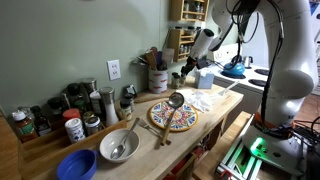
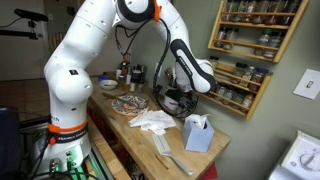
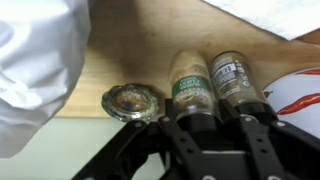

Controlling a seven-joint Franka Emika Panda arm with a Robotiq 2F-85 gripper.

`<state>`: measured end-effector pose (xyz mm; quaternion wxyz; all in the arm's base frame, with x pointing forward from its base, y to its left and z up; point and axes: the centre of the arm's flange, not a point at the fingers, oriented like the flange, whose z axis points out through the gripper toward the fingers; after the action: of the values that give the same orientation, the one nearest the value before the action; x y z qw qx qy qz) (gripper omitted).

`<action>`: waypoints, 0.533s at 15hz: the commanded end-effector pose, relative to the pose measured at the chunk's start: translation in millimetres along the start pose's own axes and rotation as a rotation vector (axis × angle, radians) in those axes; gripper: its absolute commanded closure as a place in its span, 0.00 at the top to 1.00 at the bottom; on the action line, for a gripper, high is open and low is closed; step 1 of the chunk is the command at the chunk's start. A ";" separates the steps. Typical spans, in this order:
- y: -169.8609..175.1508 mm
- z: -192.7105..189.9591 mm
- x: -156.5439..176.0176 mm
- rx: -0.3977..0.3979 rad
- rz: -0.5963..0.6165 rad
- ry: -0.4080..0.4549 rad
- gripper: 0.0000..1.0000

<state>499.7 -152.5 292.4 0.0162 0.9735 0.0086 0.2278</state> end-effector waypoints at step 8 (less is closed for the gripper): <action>7.0 15.2 -12.5 0.013 -0.014 0.024 0.71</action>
<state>499.8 -156.7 281.0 0.0159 0.9723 0.0129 0.2328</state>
